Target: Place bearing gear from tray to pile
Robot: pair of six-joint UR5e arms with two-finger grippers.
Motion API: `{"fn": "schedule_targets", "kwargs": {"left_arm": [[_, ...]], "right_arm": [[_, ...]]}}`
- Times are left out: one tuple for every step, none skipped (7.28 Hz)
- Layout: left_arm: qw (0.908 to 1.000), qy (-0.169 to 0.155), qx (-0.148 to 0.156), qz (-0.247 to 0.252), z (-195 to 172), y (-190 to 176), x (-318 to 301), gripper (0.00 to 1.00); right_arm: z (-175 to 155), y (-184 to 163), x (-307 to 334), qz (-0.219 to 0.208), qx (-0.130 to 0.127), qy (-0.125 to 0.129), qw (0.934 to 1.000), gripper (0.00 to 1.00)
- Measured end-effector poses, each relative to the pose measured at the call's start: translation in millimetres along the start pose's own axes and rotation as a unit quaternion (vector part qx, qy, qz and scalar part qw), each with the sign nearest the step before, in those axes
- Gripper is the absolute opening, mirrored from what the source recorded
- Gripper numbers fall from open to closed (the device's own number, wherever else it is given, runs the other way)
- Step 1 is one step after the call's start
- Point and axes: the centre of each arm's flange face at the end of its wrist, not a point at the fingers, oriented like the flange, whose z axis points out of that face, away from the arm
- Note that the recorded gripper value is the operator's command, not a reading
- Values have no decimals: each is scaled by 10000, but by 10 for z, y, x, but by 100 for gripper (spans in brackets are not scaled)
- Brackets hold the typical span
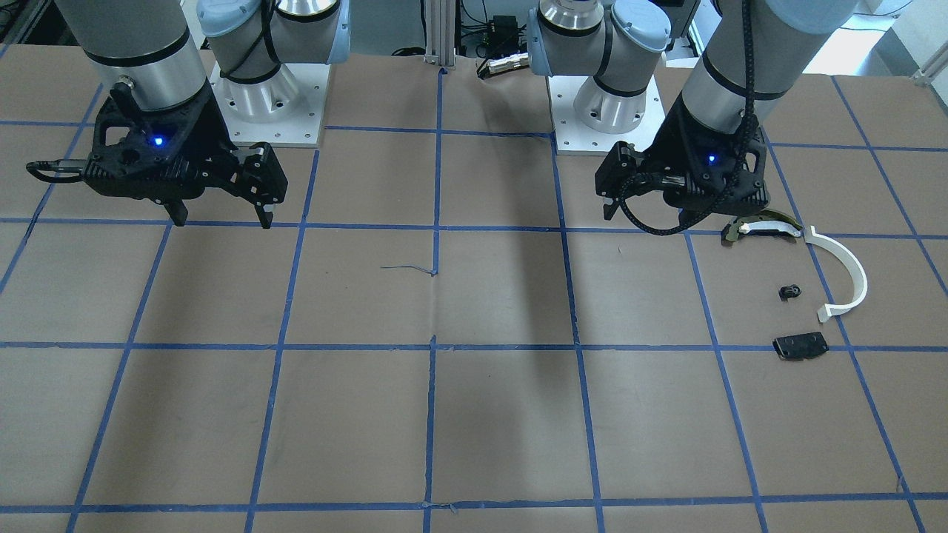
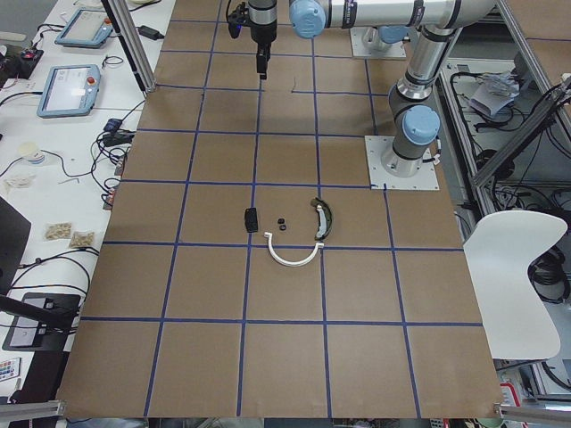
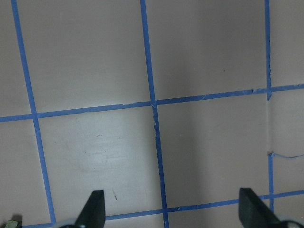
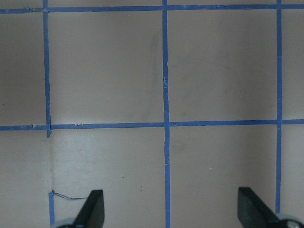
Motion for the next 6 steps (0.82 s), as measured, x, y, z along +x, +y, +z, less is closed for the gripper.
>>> {"fn": "schedule_targets", "kwargs": {"left_arm": [[10000,-39,-12,6,0,19,-20,100],[10000,-77,-28,2,8,29,-38,100],[9999,-96,-45,-8,22,38,-54,100],[9999,-94,-47,-31,26,44,-76,100],[9999,-77,-47,-69,32,44,-110,100],[9999,-87,-66,-94,44,49,-131,100]], "right_arm": [[-2,1,0,-3,2,0,10000,100],[-3,1,0,-3,2,0,10000,100],[-3,2,0,0,3,0,10000,100],[-3,2,0,-1,3,0,10000,100],[-1,2,0,-1,1,0,10000,100],[2,3,0,0,-2,0,10000,100]]}}
